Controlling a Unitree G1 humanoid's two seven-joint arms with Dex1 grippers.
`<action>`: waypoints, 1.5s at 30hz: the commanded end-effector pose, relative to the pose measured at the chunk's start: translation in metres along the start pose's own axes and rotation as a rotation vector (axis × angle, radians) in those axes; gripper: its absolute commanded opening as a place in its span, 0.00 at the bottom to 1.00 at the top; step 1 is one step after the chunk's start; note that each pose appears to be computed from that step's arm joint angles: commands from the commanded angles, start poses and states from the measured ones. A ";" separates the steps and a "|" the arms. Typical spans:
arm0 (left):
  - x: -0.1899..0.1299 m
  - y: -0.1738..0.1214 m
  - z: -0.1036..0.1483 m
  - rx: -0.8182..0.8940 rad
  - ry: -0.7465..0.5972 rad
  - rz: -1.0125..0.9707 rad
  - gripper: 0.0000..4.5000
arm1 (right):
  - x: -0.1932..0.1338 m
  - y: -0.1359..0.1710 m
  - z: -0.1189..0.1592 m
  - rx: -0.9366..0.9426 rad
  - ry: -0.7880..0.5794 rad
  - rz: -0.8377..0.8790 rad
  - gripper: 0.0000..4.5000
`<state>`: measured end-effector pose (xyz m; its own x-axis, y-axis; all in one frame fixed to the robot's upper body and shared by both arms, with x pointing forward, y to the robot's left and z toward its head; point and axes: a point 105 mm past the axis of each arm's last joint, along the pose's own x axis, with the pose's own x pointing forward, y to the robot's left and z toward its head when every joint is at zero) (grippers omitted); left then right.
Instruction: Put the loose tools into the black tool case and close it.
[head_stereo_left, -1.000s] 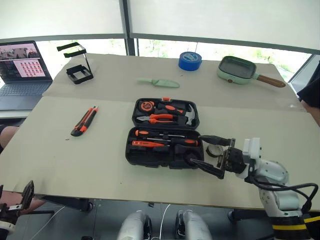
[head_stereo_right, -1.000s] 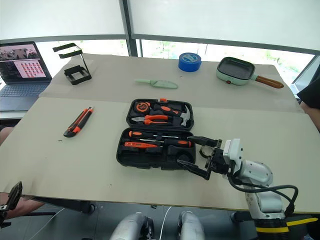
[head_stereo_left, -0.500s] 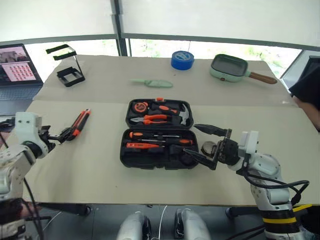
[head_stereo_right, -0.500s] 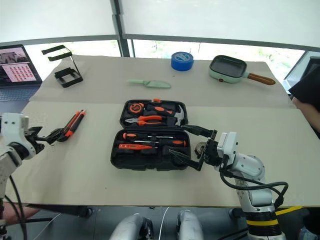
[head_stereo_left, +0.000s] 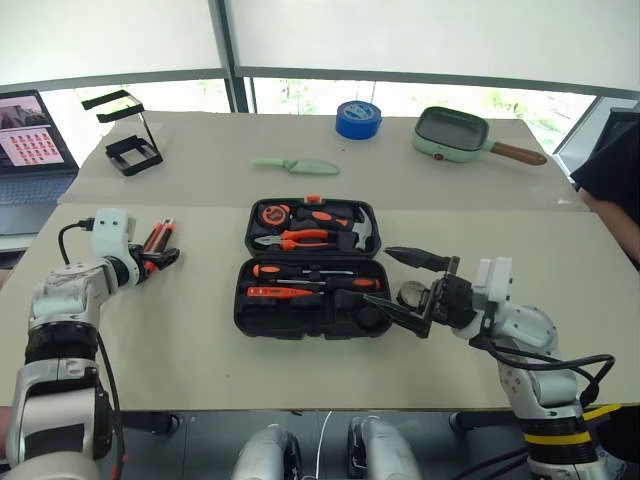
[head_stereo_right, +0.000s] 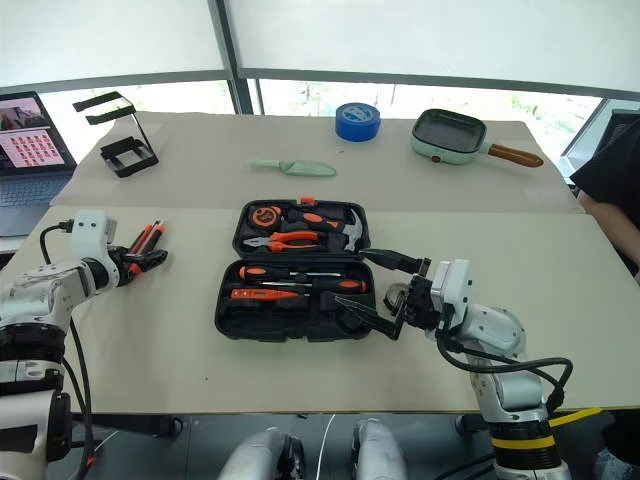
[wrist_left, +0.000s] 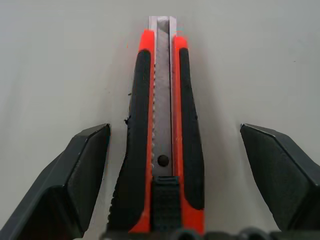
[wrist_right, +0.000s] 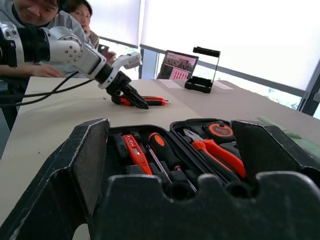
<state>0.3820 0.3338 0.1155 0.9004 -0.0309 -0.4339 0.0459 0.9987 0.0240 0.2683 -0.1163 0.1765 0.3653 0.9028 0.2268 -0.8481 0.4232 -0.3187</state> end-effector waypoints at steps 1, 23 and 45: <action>0.000 0.006 -0.003 -0.007 0.006 0.020 0.75 | 0.001 -0.002 0.010 -0.024 -0.022 0.000 1.00; -0.105 -0.211 0.013 0.817 -0.129 -1.185 0.38 | -0.054 -0.013 0.005 -0.091 0.205 0.093 1.00; -0.072 -0.236 -0.032 1.092 -0.031 -1.188 0.38 | -0.057 0.001 -0.001 -0.084 0.249 0.080 1.00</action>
<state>0.2967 0.1027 0.1189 0.1566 -0.7717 -0.6164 0.9535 -0.0447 0.2982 0.2490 -0.1681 0.1524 0.3885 0.9204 -0.0445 -0.8666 0.3486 -0.3570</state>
